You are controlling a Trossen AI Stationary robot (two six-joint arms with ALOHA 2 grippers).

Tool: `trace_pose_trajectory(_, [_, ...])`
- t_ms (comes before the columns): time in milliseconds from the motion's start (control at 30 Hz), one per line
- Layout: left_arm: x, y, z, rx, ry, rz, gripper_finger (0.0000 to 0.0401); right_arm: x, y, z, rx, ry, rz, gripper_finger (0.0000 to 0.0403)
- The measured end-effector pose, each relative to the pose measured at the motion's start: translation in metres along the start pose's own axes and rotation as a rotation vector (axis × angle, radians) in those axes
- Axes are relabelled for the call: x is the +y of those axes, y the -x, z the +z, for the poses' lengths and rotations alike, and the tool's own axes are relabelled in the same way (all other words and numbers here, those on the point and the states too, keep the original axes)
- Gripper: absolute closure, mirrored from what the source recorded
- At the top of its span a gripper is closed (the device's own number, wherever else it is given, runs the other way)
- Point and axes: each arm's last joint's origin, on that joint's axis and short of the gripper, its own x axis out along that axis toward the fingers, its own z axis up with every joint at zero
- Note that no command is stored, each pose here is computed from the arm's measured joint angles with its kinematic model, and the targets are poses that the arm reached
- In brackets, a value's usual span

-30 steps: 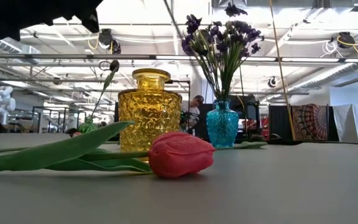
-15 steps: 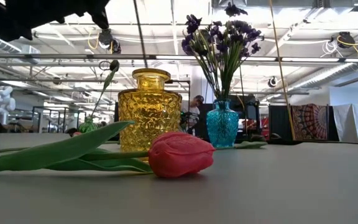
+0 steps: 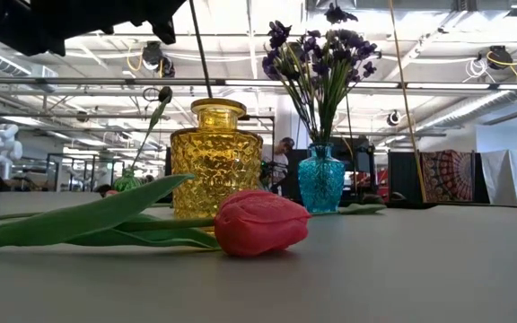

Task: Sort flowers into vase by color
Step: Put the bottom black flower into the green vase

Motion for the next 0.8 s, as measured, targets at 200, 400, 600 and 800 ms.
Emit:
trace_pose_trajectory(200, [0.0004,-0.0006,0.0003,-0.001,0.0,0.012,0.0326,0.0006,0.0001,-0.0033,0.034,0.002,0.006,0.0403])
trace_pose_trajectory(400, [0.0009,-0.0005,0.0013,-0.009,0.001,0.028,0.0326,0.0006,0.0002,-0.0047,0.049,-0.001,0.005,0.0403])
trace_pose_trajectory(600, [0.0009,-0.0005,0.0011,-0.008,0.002,0.029,0.0326,0.0008,0.0002,-0.0055,0.057,0.003,0.004,0.0403])
trace_pose_trajectory(800, [0.001,-0.0005,0.0011,-0.007,0.006,0.03,0.0326,0.0008,0.0003,-0.0057,0.059,0.003,0.005,0.0403])
